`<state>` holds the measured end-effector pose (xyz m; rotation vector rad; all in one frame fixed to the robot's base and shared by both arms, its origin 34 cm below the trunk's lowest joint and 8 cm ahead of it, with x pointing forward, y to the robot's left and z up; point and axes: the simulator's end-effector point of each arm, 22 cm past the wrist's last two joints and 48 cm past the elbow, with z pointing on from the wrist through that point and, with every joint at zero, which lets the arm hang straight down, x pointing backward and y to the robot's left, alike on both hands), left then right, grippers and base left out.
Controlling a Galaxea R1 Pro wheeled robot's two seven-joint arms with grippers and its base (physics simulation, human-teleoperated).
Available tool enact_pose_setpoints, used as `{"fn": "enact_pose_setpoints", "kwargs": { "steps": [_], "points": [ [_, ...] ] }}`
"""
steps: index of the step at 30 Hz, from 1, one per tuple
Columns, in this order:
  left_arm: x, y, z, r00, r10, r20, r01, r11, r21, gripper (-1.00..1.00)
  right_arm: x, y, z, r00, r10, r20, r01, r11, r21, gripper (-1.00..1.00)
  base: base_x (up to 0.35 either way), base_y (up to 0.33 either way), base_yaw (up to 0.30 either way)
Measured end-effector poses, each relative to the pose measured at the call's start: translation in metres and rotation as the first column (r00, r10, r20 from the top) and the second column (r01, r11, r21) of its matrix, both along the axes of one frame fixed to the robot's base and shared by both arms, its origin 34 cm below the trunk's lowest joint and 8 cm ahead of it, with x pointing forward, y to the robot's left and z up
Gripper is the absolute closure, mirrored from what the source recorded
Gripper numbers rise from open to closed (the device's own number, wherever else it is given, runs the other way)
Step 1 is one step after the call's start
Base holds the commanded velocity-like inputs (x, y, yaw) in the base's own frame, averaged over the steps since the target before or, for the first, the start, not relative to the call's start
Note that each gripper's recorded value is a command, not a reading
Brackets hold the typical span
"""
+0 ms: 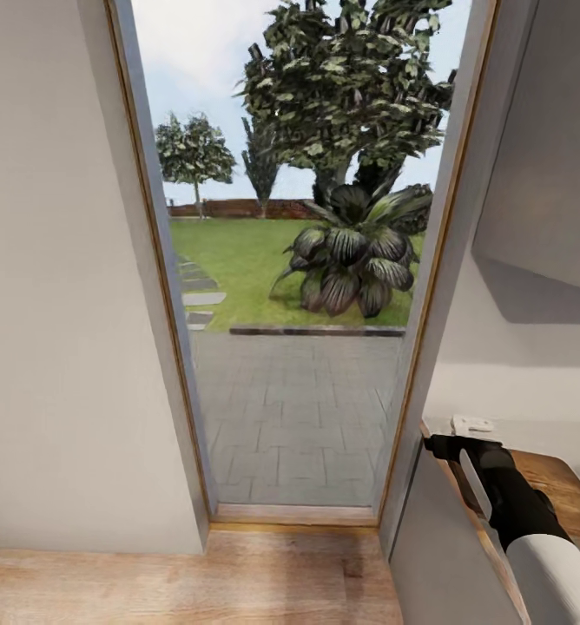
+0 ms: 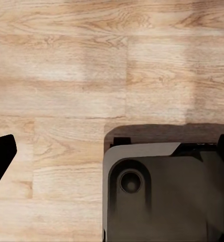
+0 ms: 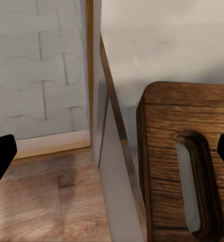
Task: In the kitchen, take the Vidalia onion out of the sink, dice it on the chopping board with the paring knife, put the diced onion into the bowl on the countertop, then place both the paring knife and the chopping board into the sink.
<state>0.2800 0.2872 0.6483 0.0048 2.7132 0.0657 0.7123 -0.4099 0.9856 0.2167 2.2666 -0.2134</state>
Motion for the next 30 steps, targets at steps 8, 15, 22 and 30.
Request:
{"fn": "enact_pose_setpoints", "kwargs": {
  "steps": [8, 15, 22, 30],
  "points": [
    [-0.003, 0.000, -0.001, 1.000, 0.000, -0.008, 0.000, 1.000, 0.000, -1.00, 0.000, 0.000, -0.005, 1.000, 0.001, -0.008, -0.001, 1.000, 0.001, -1.00, 0.000, 0.000, 0.000],
    [-0.005, 0.000, -0.002, 1.000, 0.000, -0.014, 0.000, 1.000, 0.000, -1.00, 0.000, 0.000, -0.008, 1.000, 0.001, -0.014, -0.001, 1.000, 0.001, -1.00, 0.000, 0.000, 0.000],
    [-0.007, 0.000, -0.003, 1.000, 0.000, -0.020, 0.000, 1.000, 0.000, -1.00, -0.001, 0.000, -0.012, 1.000, 0.001, -0.020, -0.001, 1.000, 0.001, -1.00, 0.000, 0.000, 0.000],
    [-0.010, 0.000, -0.004, 1.000, 0.000, -0.027, 0.000, 1.000, 0.000, -1.00, -0.001, 0.000, -0.016, 1.000, 0.000, -0.026, 0.000, 1.000, 0.002, -1.00, 0.000, -0.052, 0.000]
  ]
}}
